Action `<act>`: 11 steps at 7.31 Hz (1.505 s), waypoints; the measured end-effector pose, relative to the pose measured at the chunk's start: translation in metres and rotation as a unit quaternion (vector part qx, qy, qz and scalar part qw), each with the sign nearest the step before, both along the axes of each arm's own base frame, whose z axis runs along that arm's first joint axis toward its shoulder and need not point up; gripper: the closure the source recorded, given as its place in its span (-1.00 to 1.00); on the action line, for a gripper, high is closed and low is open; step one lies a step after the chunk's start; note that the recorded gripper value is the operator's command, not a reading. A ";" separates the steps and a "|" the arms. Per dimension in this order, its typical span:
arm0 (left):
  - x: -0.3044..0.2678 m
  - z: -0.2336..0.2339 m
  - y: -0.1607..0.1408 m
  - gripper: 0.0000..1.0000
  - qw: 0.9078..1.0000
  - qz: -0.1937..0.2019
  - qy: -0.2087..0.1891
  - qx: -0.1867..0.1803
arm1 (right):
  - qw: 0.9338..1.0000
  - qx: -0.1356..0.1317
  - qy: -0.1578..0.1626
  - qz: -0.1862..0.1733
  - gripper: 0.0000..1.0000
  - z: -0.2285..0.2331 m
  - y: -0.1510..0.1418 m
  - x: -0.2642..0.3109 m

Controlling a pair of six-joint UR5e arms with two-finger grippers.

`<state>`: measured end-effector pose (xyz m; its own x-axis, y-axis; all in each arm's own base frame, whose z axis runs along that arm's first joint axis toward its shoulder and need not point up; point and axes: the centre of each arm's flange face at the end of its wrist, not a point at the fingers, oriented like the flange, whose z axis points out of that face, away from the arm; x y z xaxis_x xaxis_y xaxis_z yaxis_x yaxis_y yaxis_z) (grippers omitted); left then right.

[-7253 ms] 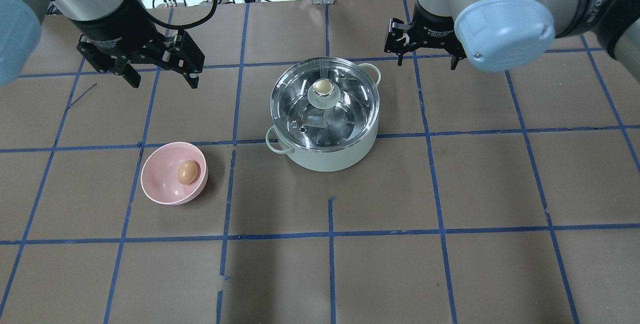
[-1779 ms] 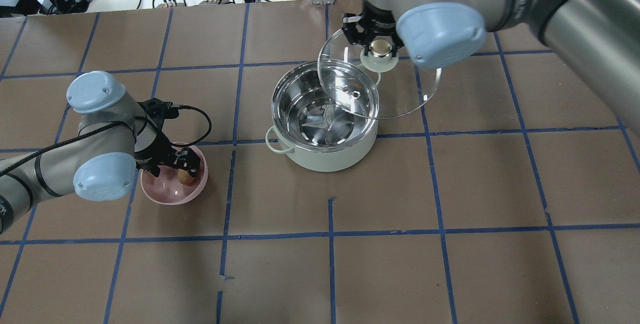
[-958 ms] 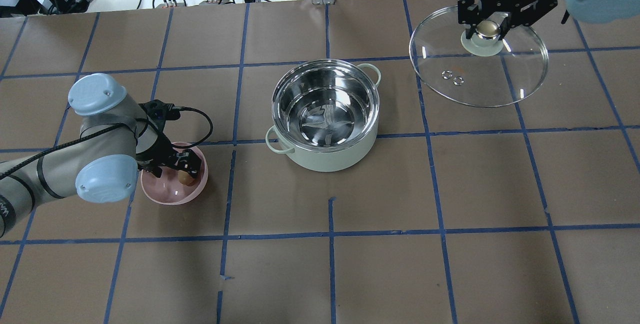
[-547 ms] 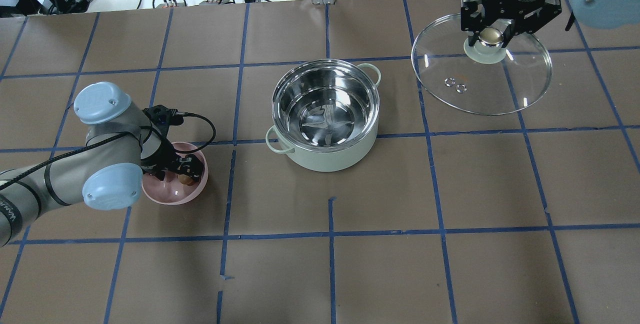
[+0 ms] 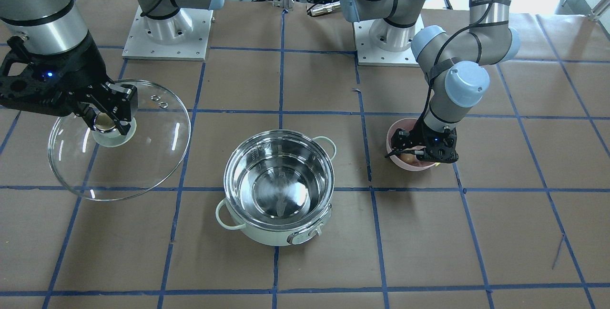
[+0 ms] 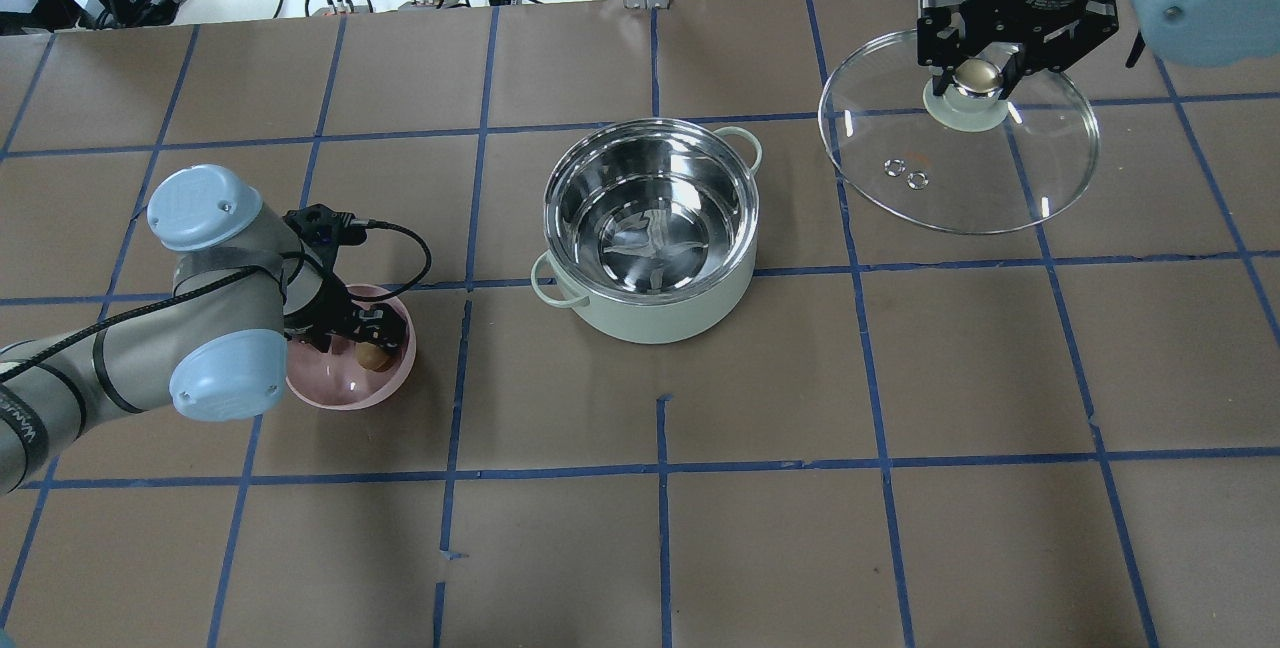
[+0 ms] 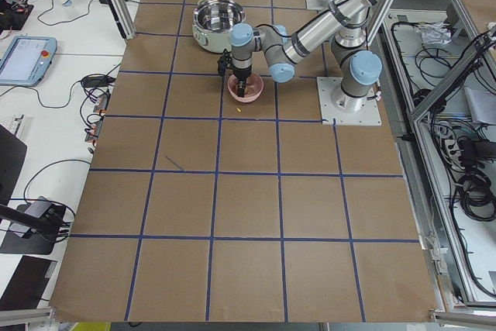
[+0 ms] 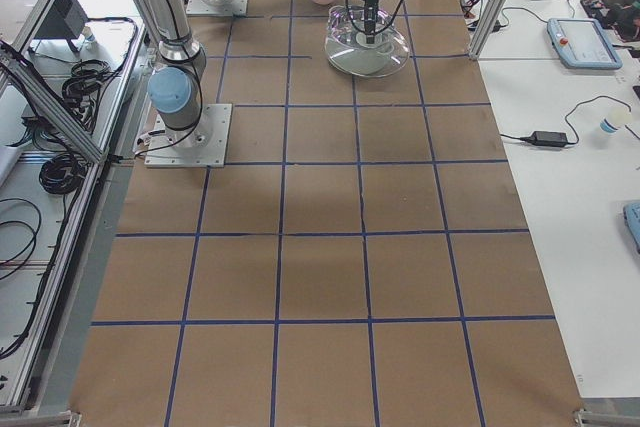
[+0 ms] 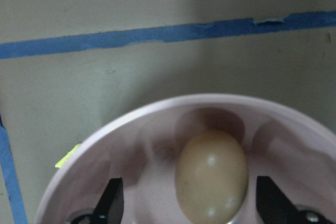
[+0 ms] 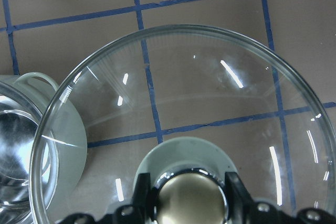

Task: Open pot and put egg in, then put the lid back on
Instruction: 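Close the left gripper around the brown egg in the bowl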

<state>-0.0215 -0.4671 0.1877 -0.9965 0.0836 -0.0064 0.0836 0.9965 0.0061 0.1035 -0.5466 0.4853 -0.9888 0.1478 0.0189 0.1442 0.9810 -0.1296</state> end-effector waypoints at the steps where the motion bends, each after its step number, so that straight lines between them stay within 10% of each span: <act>1: 0.000 -0.001 -0.001 -0.53 1.000 -0.001 0.001 -0.005 | 1.000 0.001 0.000 0.000 0.24 -0.001 0.000 0.000; 6: -0.001 -0.002 -0.001 0.49 1.000 -0.001 0.003 -0.008 | 1.000 0.007 -0.001 0.000 0.24 -0.008 0.002 0.001; 11: 0.000 0.001 -0.001 0.95 1.000 0.000 0.000 -0.010 | 1.000 0.011 -0.002 0.001 0.22 -0.012 0.003 0.001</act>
<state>-0.0218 -0.4684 0.1883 -0.9964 0.0845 -0.0073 0.0846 0.9963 -0.0148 0.1043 -0.5439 0.4735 -0.9892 0.1455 0.0180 0.1428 0.9840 -0.1065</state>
